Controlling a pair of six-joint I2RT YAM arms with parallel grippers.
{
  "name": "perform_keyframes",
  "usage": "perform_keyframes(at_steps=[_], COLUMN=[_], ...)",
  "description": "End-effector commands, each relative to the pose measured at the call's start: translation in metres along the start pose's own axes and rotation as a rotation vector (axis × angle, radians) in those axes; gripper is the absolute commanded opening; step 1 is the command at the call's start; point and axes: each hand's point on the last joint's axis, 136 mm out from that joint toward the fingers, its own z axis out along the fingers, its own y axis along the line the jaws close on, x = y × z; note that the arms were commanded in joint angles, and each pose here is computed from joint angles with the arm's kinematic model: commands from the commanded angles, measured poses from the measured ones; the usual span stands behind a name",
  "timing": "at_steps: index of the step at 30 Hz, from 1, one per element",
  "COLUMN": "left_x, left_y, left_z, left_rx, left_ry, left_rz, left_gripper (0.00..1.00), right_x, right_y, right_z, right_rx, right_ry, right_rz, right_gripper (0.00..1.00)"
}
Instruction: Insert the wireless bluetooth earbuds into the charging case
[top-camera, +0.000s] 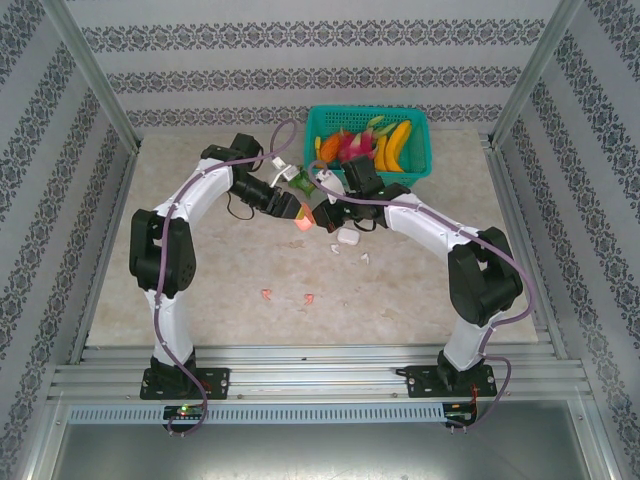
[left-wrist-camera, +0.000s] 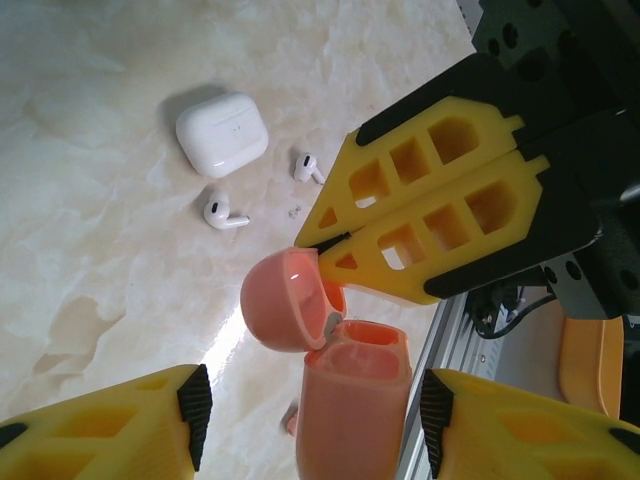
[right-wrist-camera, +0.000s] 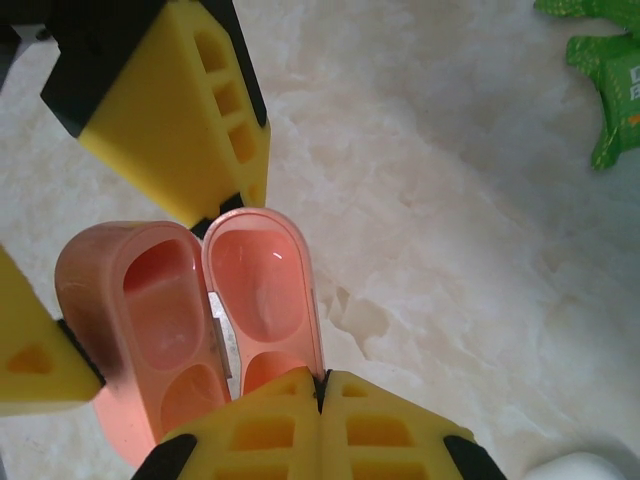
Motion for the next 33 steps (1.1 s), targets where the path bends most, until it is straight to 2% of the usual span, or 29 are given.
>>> perform_keyframes(at_steps=[1, 9, 19, 26, 33], left_x=[0.004, 0.006, 0.009, 0.009, 0.007], left_y=[-0.008, -0.015, -0.020, -0.018, -0.016], left_z=[0.005, 0.005, 0.005, 0.007, 0.009], left_rx=[0.058, 0.098, 0.135, 0.141, 0.145], left_ry=[0.015, 0.018, 0.024, 0.025, 0.016], left_rz=[0.006, 0.016, 0.017, 0.008, 0.005], left_gripper=[0.56, 0.42, 0.34, 0.32, 0.21], right_x=[-0.008, -0.008, -0.009, -0.009, -0.009], right_y=[0.009, 0.008, 0.007, 0.007, 0.007], right_z=[0.002, 0.003, 0.004, 0.005, 0.005], right_rx=[-0.036, -0.039, -0.039, -0.042, -0.043], right_ry=[-0.004, -0.001, 0.002, 0.001, -0.002], right_rz=[-0.025, -0.022, -0.020, -0.019, -0.013], right_gripper=[0.00, 0.00, 0.00, 0.00, 0.00])
